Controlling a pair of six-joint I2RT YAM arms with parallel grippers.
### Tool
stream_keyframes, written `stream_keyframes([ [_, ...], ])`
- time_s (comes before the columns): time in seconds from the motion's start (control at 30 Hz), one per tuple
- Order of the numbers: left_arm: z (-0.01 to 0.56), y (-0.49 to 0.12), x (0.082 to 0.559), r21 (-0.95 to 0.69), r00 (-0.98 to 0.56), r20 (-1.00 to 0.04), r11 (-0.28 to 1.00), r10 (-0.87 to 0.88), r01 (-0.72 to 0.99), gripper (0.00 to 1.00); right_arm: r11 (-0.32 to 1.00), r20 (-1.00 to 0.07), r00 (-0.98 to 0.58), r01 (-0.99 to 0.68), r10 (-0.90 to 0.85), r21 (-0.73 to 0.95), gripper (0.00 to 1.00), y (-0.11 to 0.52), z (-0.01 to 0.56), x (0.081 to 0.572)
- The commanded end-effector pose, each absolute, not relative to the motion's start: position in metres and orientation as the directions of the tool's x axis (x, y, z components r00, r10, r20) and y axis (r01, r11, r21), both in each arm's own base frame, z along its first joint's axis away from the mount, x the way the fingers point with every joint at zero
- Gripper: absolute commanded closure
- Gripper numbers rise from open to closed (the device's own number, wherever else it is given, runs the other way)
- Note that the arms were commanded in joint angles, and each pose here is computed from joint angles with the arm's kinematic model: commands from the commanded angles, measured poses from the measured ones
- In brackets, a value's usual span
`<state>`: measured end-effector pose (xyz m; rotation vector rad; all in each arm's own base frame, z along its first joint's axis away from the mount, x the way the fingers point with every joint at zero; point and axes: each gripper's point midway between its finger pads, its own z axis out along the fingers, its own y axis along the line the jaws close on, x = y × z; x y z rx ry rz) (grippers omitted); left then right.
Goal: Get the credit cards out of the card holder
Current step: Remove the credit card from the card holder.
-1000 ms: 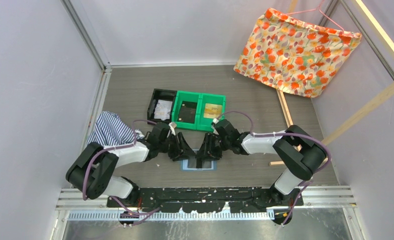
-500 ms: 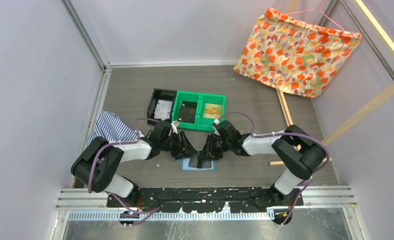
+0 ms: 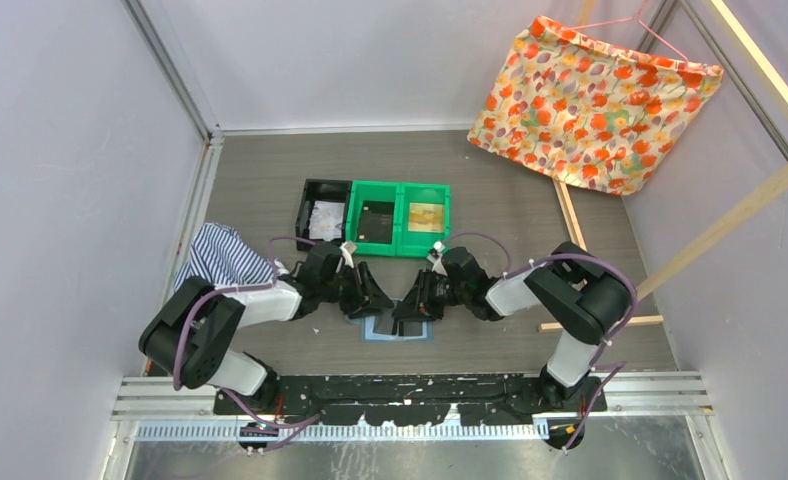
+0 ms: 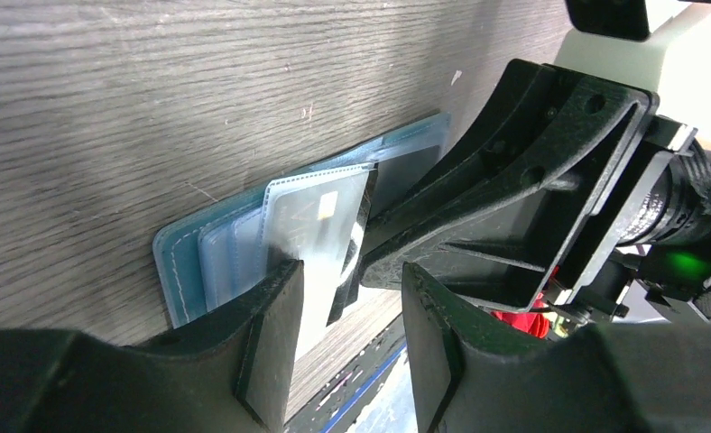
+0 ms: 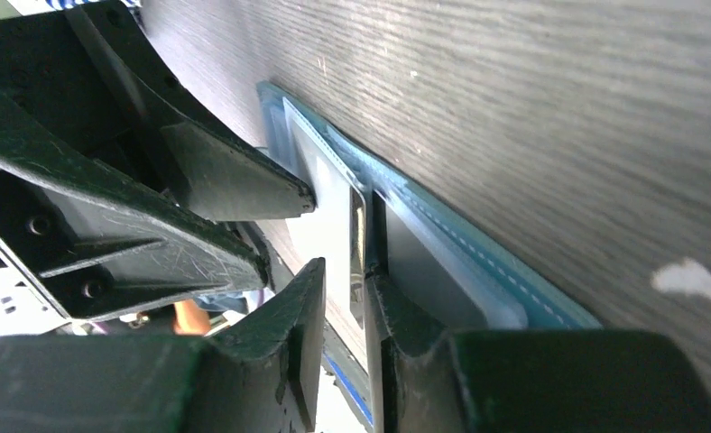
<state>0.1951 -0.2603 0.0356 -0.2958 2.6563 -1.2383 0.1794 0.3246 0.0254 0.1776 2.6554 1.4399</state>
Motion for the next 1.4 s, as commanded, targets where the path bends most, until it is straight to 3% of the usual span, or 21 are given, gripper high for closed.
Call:
stream_keyframes([
  [0.0,-0.020,-0.216,0.162,-0.575,-0.959,-0.038,0.791,-0.279,-0.208,0.53,0.379,-0.072,-0.975,0.013,0.209,0.925,0.72,0.346,0.055,0.199],
  [0.17,-0.022,-0.214,0.160,-0.570,-0.958,-0.036,0.793,-0.285,-0.214,0.53,0.364,-0.062,-0.972,0.025,0.228,0.931,0.80,0.344,0.053,0.200],
  [0.33,-0.020,-0.214,0.160,-0.573,-0.958,-0.039,0.792,-0.285,-0.213,0.53,0.370,-0.079,-0.968,0.016,0.240,0.929,0.99,0.340,0.055,0.200],
  [0.8,0.044,-0.204,0.170,-0.587,-0.942,-0.196,0.802,-0.274,-0.111,0.50,0.451,-0.139,-0.958,-0.010,0.253,0.892,0.99,0.326,0.055,0.198],
  [1.37,0.063,-0.213,0.174,-0.631,-0.940,-0.209,0.772,-0.270,-0.082,0.50,0.497,-0.174,-0.952,-0.026,0.253,0.867,0.99,0.299,0.053,0.191],
])
